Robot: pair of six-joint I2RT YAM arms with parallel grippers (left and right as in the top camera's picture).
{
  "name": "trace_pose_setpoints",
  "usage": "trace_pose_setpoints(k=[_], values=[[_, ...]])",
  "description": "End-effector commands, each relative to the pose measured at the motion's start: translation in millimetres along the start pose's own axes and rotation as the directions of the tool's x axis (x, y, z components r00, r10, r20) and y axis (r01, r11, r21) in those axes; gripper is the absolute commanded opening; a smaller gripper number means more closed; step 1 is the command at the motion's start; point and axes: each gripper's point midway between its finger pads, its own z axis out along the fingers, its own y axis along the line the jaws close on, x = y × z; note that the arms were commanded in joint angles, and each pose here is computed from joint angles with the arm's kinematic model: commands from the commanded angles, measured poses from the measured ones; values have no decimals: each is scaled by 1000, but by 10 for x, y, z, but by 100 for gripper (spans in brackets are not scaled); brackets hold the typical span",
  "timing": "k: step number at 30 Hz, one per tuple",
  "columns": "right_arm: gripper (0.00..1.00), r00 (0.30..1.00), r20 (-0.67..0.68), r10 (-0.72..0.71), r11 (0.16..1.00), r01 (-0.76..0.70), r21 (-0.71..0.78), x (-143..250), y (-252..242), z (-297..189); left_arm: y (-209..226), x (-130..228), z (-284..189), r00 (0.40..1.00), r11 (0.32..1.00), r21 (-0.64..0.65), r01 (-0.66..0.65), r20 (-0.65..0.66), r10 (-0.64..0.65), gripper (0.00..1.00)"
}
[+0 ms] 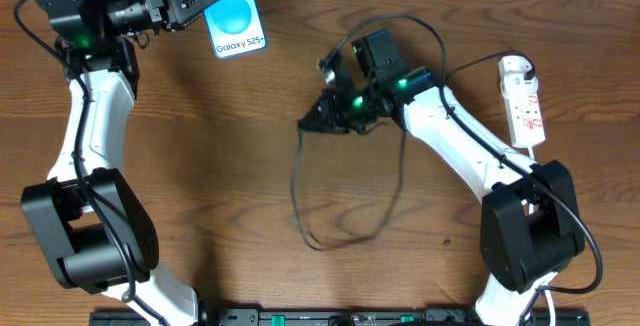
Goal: Plug charger to phone and switch on socket
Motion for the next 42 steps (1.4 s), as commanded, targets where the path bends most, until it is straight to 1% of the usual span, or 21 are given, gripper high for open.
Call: trace_pose_setpoints(k=[1,5,10,15,20,21,25,28,33,39,42], values=[[1,997,40,-70,976,60,211,-45,-335,-7,-97,3,4,998,998,3,-56,-4,56,7],[1,995,95,-21,930,-15,368,-103,-643,-112,-97,3,4,998,998,3,-56,-4,56,7],[1,995,103,8,875,-57,481,-94,-955,-114,-97,3,4,998,998,3,-56,-4,56,7],[1,995,64,75,858,-98,505,-21,-1241,134,-97,3,4,998,998,3,-56,-4,56,7],[2,992,64,107,857,-124,500,-25,-1360,267,-97,3,4,998,998,3,-56,-4,56,7],[4,992,63,106,857,-124,500,-28,-1370,277,-97,3,4,998,998,3,-55,-4,55,7],[21,992,62,110,852,-126,508,-17,-1391,276,-97,3,4,998,998,3,-56,-4,56,7],[28,991,56,118,852,-130,508,8,-1383,285,-97,3,4,998,998,3,-56,-4,56,7],[30,984,47,169,849,-170,501,113,-1310,359,-97,3,4,998,998,3,-56,-4,56,7],[31,942,88,324,794,-321,516,259,-1327,408,-97,3,4,998,998,3,-55,-4,55,7],[31,927,101,362,776,-360,519,284,-1361,438,-97,3,4,998,998,3,-55,-4,55,7]])
